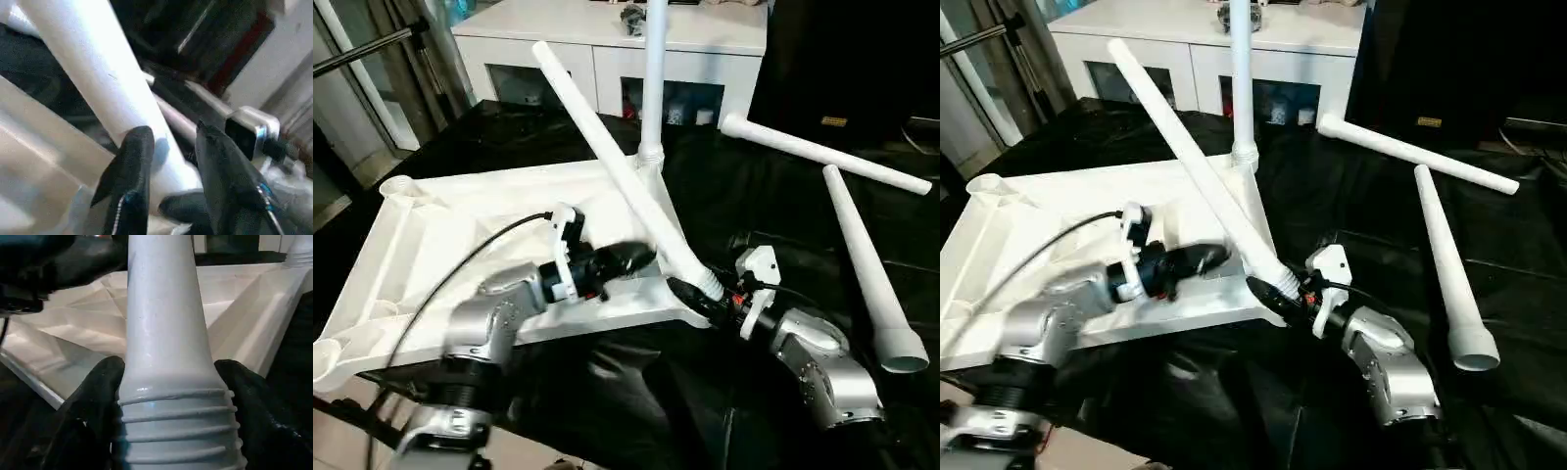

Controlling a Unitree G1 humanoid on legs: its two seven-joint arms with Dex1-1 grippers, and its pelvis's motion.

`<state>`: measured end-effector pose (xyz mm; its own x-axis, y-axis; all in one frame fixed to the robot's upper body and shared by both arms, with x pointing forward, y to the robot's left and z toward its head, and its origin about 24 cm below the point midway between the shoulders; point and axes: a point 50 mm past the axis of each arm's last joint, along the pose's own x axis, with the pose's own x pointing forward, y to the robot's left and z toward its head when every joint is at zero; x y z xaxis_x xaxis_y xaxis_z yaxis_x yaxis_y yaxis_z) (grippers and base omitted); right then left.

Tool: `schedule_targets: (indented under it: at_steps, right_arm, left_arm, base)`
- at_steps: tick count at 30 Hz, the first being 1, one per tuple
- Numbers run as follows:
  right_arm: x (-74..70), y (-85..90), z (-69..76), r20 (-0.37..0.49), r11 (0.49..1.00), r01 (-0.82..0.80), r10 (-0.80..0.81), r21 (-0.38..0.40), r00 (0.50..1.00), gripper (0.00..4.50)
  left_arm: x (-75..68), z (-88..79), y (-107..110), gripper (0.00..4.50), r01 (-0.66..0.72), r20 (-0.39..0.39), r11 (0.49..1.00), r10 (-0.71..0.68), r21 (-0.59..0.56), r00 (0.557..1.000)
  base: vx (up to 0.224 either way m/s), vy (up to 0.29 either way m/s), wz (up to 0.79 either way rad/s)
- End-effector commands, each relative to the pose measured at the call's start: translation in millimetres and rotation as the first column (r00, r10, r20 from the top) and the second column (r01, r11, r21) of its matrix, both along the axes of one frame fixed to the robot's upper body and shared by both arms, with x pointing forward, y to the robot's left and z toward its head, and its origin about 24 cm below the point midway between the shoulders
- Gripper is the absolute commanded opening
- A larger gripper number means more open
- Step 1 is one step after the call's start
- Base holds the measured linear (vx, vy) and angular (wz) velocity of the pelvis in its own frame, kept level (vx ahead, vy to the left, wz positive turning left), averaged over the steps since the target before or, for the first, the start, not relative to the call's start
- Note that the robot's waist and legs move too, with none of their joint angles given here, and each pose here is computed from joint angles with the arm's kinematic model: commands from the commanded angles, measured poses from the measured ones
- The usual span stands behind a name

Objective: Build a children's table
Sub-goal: Insert table leg to table base

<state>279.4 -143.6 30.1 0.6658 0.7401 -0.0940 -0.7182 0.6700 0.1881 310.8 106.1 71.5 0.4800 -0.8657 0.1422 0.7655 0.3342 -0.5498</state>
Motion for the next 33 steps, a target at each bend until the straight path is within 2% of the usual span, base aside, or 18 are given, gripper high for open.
schedule_targets:
  at_steps: [1, 5, 7, 10, 11, 13, 15, 18, 21, 22, 25, 27, 29, 33]
  right_arm:
    - [1.4, 6.7, 7.7, 0.04, 1.0, -0.01, 0.009, 0.022, 0.999, 2.77]
    - [4.3, 6.7, 9.1, 0.046, 1.0, 0.01, -0.011, 0.026, 0.999, 2.77]
    - [5.1, 6.3, 9.6, 0.049, 1.0, 0.015, -0.016, 0.025, 0.999, 2.77]
    - [5.1, 6.4, 10.3, 0.051, 1.0, 0.016, -0.017, 0.026, 0.999, 2.77]
    - [5.5, 6.3, 10.5, 0.054, 0.999, 0.021, -0.023, 0.024, 0.998, 2.77]
    - [5.9, 6.1, 10.4, 0.054, 0.999, 0.025, -0.026, 0.023, 0.998, 2.76]
    - [7.1, 6.2, 10.8, 0.057, 0.999, 0.03, -0.031, 0.023, 0.998, 2.76]
    - [7.6, 6.6, 11.3, 0.06, 0.999, 0.031, -0.032, 0.023, 0.998, 2.76]
    - [7.5, 7.3, 11.3, 0.062, 0.999, 0.029, -0.031, 0.024, 0.998, 2.76]
    - [7.4, 7.6, 11.1, 0.062, 0.999, 0.029, -0.03, 0.024, 0.998, 2.76]
    - [7.2, 8.4, 10.2, 0.062, 0.999, 0.024, -0.026, 0.022, 0.998, 2.76]
    - [7.4, 8.5, 10.7, 0.065, 0.999, 0.024, -0.025, 0.022, 0.998, 2.76]
    - [8.5, 9.1, 12.9, 0.073, 1.0, 0.021, -0.023, 0.024, 0.997, 2.76]
    - [10.1, 10.6, 15.1, 0.083, 1.0, 0.014, -0.016, 0.023, 0.996, 2.76]
  left_arm:
    - [6.0, -1.0, -4.6, 2.06, -0.042, -0.049, 0.997, 0.039, -0.057, 0.998]
    - [11.5, -12.8, -10.4, 2.26, -0.097, -0.131, 0.995, 0.094, -0.015, 0.987]
    - [13.2, -16.1, -10.1, 2.54, -0.121, -0.147, 0.992, 0.123, 0.018, 0.982]
    - [15.0, -16.6, -8.5, 2.61, -0.152, -0.171, 0.988, 0.151, 0.011, 0.974]
    - [18.0, -19.2, -5.8, 2.72, -0.188, -0.203, 0.982, 0.189, 0.024, 0.961]
    - [19.7, -20.5, -4.3, 2.92, -0.208, -0.216, 0.978, 0.209, 0.028, 0.954]
    - [26.0, -20.0, 1.2, 2.98, -0.27, -0.243, 0.963, 0.26, -0.01, 0.935]
    - [28.8, -17.0, 3.9, 3.33, -0.295, -0.253, 0.954, 0.273, -0.049, 0.928]
    - [29.8, -14.6, 4.4, 3.4, -0.302, -0.258, 0.95, 0.273, -0.079, 0.927]
    - [29.7, -13.7, 3.8, 3.77, -0.293, -0.252, 0.952, 0.264, -0.089, 0.931]
    - [30.1, -9.2, -4.0, 3.87, -0.249, -0.254, 0.959, 0.209, -0.137, 0.944]
    - [30.2, -9.9, -9.6, 4.03, -0.229, -0.255, 0.965, 0.191, -0.125, 0.948]
    - [31.8, -16.1, -18.0, 4.24, -0.229, -0.254, 0.972, 0.209, -0.054, 0.944]
    - [34.1, -21.5, -25.4, 4.43, -0.236, -0.252, 0.972, 0.23, 0.007, 0.94]
  base:
    - [0.0, 0.0, 0.0]
    - [0.0, 0.0, 0.0]
    - [0.0, 0.0, 0.0]
    - [0.0, 0.0, 0.0]
    - [0.0, 0.0, 0.0]
    - [0.0, 0.0, 0.0]
    - [0.0, 0.0, 0.0]
    - [0.0, 0.0, 0.0]
    - [0.0, 0.0, 0.0]
    - [0.0, 0.0, 0.0]
    - [0.0, 0.0, 0.0]
    - [0.0, 0.0, 0.0]
    - [0.0, 0.0, 0.0]
    - [0.0, 0.0, 0.0]
